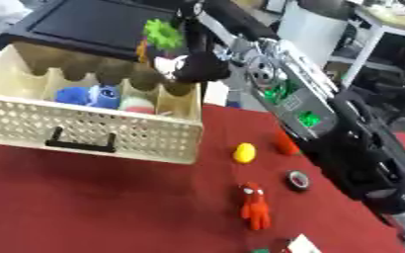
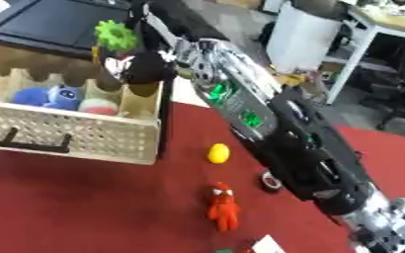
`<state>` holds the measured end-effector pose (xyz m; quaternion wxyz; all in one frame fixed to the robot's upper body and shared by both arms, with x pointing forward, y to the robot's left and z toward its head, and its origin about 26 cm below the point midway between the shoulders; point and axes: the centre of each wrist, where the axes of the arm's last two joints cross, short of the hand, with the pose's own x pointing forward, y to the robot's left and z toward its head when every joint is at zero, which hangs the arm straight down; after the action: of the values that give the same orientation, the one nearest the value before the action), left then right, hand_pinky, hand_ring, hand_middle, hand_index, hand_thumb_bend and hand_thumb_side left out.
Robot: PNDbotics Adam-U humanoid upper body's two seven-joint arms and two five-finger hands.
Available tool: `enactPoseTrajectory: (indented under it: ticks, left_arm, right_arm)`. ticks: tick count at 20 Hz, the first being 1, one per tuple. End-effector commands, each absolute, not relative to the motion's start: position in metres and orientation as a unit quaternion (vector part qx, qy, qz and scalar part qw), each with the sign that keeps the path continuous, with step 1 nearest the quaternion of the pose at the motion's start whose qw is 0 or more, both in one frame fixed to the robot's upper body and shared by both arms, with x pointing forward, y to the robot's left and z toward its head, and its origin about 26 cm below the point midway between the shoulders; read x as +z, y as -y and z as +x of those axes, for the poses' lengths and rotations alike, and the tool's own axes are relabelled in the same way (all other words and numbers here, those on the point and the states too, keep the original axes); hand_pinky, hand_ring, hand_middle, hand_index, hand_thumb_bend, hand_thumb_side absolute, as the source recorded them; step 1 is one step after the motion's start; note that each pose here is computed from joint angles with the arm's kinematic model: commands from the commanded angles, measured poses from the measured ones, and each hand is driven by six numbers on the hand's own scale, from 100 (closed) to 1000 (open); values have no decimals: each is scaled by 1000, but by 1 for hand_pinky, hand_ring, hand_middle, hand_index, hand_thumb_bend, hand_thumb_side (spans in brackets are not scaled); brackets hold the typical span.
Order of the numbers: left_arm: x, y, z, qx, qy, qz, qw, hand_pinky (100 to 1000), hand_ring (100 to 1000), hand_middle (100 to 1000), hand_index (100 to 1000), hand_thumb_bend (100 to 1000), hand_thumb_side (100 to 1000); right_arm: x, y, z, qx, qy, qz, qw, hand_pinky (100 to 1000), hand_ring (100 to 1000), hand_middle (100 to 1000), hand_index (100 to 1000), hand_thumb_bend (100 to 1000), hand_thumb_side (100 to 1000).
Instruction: Pick up objects from table and place into drawer.
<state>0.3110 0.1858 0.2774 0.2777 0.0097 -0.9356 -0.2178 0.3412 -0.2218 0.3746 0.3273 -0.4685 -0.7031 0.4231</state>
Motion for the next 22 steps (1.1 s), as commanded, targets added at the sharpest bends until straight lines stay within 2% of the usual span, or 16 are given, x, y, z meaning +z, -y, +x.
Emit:
enactPoseTrajectory:
  ticks: [1, 6, 10, 12, 22]
  left_arm:
    - [283, -185, 308, -220, 938, 7, 268, 415, 336, 382, 759, 100, 1000]
    - [282, -185, 308, -220, 938, 6, 270, 415, 336, 382, 758, 100, 1000]
    - [282, -185, 308, -220, 937, 4, 270, 415, 337, 383, 758, 100, 1000]
    - [282, -185, 308, -220, 937, 4, 271, 414, 337, 383, 757, 100, 1000]
    - [282, -185, 308, -220, 937, 4, 271, 411, 337, 384, 755, 100, 1000]
  right_arm:
    - [384, 225, 336, 423, 703, -476, 317, 481, 576, 416, 621, 289, 556]
    - [386, 223, 332, 433, 705, -464, 316, 511, 609, 456, 670, 340, 576]
    - [386, 223, 331, 447, 700, -457, 318, 626, 738, 596, 816, 450, 607]
    - [386, 223, 331, 454, 696, -456, 318, 660, 769, 645, 841, 507, 612]
    - [388, 222, 329, 442, 701, -465, 312, 642, 751, 618, 819, 499, 625]
